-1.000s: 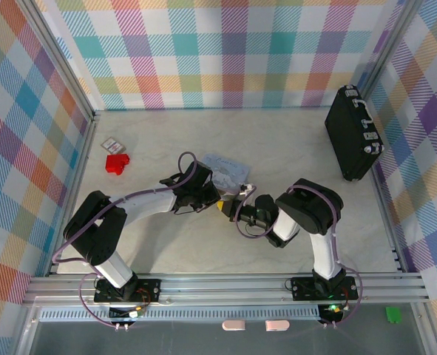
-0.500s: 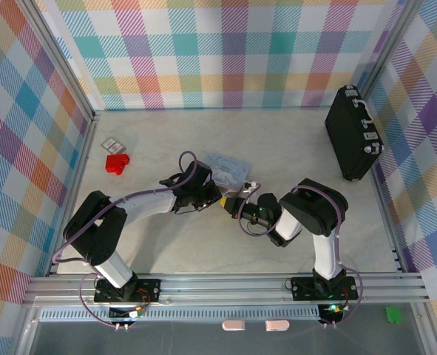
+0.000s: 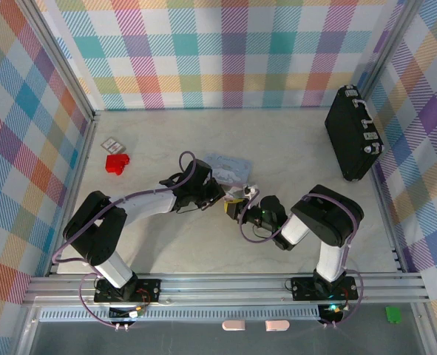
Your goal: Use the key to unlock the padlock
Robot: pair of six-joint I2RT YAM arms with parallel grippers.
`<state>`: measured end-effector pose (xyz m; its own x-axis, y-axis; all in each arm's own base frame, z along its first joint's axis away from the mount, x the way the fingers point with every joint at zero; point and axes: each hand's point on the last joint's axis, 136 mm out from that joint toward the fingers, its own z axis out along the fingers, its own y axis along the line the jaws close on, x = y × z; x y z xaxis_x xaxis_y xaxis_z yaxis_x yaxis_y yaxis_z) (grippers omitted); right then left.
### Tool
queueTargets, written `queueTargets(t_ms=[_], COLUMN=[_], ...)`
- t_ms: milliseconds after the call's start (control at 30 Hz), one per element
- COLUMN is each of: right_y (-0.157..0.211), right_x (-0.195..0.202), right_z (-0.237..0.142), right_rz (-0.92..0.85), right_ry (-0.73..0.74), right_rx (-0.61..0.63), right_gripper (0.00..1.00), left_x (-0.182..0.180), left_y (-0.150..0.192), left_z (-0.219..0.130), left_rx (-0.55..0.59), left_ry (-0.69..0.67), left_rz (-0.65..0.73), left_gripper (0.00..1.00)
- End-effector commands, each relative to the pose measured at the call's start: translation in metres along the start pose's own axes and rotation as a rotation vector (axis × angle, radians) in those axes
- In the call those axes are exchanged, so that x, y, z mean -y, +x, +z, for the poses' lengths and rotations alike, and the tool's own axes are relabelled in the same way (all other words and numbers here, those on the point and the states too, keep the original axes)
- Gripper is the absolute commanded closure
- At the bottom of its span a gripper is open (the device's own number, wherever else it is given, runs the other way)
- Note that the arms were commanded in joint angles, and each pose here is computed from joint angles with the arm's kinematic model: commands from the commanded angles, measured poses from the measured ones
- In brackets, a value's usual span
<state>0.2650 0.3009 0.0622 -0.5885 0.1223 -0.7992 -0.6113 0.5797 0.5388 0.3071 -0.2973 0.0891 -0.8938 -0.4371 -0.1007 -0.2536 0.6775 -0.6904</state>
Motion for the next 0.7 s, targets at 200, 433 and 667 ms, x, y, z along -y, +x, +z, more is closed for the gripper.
queueTargets(t_ms=[200, 433, 667], right_y=[-0.017, -0.039, -0.045], right_x=[-0.005, -0.011, -0.022], right_z=[-0.002, -0.005, -0.006], right_rz=[-0.412, -0.534, -0.588], right_ry=[0.093, 0.126, 0.088], right_rx=[0.080, 0.145, 0.163], right_gripper=[0.63, 0.58, 0.60], left_x=[0.055, 0.047, 0.040], left_y=[-0.015, -0.013, -0.010], left_z=[-0.036, -0.038, -0.034], left_rx=[0.038, 0.032, 0.020], left_ry=[0.124, 0.085, 0.060], left_rz=[-0.007, -0.018, -0.018], left_gripper=[1.00, 1.00, 1.00])
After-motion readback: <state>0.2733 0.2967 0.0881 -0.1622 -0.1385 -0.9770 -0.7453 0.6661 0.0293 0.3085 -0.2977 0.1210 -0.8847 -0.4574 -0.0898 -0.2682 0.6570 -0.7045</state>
